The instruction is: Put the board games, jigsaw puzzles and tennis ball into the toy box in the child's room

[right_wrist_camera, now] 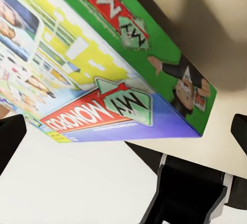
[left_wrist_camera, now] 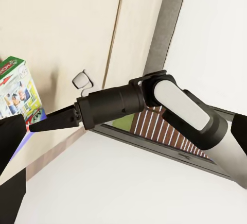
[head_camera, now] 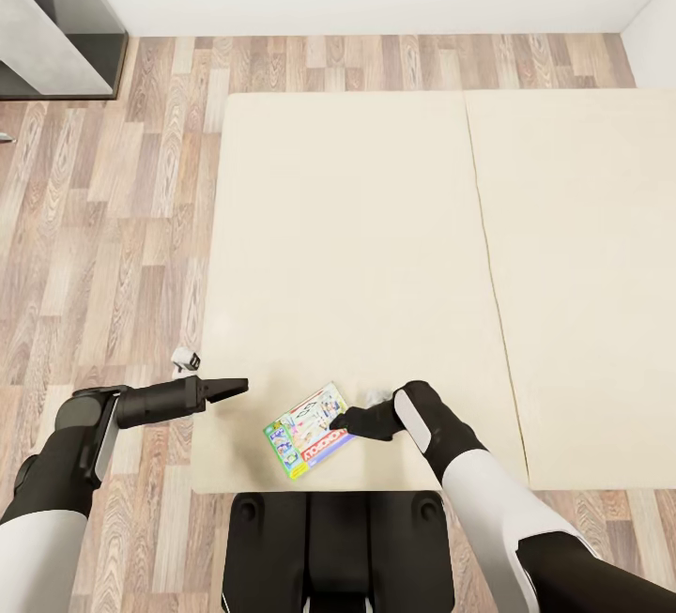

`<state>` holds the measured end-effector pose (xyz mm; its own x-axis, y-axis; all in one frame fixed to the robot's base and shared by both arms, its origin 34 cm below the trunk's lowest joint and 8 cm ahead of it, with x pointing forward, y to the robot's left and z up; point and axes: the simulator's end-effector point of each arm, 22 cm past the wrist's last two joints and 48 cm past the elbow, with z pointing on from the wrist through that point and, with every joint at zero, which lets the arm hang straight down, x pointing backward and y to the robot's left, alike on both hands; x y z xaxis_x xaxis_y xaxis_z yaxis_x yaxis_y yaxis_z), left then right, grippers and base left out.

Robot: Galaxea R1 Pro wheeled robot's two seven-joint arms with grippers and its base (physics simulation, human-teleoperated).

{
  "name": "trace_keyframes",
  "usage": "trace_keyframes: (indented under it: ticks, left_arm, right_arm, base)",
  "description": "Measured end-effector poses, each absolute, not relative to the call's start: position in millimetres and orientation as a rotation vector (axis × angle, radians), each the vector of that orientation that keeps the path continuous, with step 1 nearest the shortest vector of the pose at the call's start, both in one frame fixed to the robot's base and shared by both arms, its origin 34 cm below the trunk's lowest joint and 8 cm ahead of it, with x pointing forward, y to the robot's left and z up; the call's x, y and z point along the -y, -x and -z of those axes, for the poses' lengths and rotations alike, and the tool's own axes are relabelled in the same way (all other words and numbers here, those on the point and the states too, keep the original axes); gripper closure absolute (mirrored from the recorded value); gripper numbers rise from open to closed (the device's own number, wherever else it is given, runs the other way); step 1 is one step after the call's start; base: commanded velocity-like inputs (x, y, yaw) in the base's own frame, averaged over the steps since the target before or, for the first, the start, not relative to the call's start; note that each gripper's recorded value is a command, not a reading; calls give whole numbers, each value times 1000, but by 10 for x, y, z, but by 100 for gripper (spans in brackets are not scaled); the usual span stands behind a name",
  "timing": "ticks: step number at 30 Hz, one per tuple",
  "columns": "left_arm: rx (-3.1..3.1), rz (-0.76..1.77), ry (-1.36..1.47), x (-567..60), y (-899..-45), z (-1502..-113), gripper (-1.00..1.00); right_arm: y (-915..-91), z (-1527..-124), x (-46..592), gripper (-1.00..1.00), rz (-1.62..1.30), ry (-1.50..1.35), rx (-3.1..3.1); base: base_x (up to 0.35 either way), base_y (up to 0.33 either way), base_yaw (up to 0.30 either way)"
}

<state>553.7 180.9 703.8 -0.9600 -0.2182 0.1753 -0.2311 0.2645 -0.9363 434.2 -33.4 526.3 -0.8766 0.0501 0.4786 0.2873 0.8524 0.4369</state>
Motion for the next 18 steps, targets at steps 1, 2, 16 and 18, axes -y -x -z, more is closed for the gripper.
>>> trace_keyframes:
  ticks: [1,2,16,18]
  left_arm:
    - [2489,-1846,-442,-1809,-5537,-7038,-100]
    - [2489,-1846,-443,-1810,-5537,-7038,-100]
    - [2489,-1847,-443,-1809,-5536,-7039,-100]
    - [2489,-1847,-443,-1809,-5536,-7039,-100]
  right_arm:
    - [-4343,-5264,332,-100,706,249,2568]
    - [-4345,-5268,325,-100,710,251,2567]
    - [-4465,-5398,91,-100,884,289,2537]
    - [-4476,-5402,83,-100,891,289,2539]
  base:
    - [0,0,0]
    - [0,0,0]
    - [0,0,0]
    - [0,0,0]
